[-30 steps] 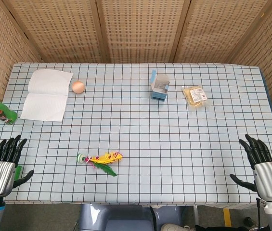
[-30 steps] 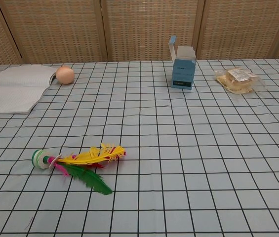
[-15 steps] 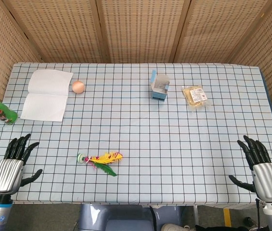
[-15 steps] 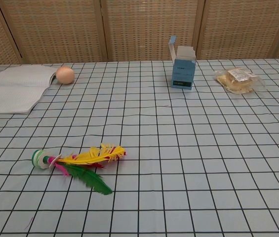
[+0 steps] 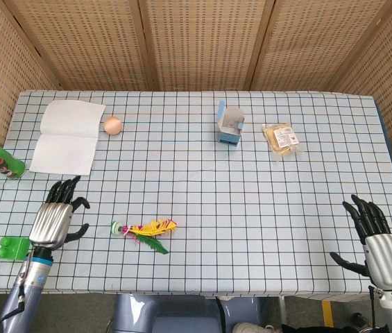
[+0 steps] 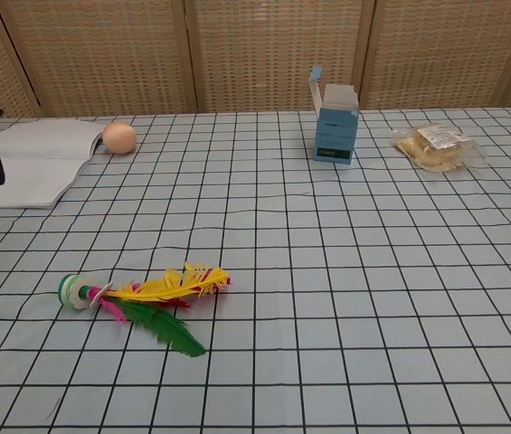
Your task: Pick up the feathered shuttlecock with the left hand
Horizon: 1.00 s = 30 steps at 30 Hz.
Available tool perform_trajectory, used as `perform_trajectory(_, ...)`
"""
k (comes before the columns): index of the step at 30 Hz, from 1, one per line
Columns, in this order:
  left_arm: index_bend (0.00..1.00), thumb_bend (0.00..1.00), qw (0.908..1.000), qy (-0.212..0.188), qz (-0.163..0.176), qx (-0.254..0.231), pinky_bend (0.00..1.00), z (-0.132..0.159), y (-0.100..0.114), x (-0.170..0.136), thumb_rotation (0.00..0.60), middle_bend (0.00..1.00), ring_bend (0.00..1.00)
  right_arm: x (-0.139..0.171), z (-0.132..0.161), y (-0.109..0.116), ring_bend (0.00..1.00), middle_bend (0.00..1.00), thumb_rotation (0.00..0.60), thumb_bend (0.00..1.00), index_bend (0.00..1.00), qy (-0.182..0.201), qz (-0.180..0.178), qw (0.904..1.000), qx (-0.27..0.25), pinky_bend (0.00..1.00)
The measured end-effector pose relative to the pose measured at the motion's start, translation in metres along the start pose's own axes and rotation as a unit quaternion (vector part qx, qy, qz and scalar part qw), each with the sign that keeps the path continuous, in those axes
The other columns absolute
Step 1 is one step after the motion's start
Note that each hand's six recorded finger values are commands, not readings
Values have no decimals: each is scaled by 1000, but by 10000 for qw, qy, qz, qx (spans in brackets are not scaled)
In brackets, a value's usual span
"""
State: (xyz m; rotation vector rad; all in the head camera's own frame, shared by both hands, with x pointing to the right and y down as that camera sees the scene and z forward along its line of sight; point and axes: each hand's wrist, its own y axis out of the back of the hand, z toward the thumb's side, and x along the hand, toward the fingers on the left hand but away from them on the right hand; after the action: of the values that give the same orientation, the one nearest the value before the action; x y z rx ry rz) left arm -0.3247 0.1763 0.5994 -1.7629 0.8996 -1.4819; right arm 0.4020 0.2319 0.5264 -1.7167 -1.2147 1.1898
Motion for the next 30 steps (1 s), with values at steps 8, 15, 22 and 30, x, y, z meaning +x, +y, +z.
perform_trajectory(8, 457, 284, 9977, -85, -635, 236, 0, 66, -26, 30, 600, 0, 0, -1, -3, 3, 0, 0, 600, 44, 24, -21, -23, 9999, -109, 80)
perform_trajectory(15, 503, 288, 9959, -208, -840, 251, 0, 117, -39, 37, 600, 0, 0, 0, -4, 5, 0, 0, 600, 44, 24, -17, -42, 9998, -196, 80)
perform_trajectory(22, 508, 293, 9952, -191, -918, 284, 0, 138, -51, 44, 600, 0, 0, 0, -4, 8, 0, 0, 600, 43, 24, -5, -83, 9996, -269, 80)
perform_trajectory(30, 512, 296, 9940, -139, -1001, 408, 0, 153, -65, 50, 600, 0, 0, -1, -7, 10, 0, 0, 600, 44, 24, -31, -113, 9995, -303, 80)
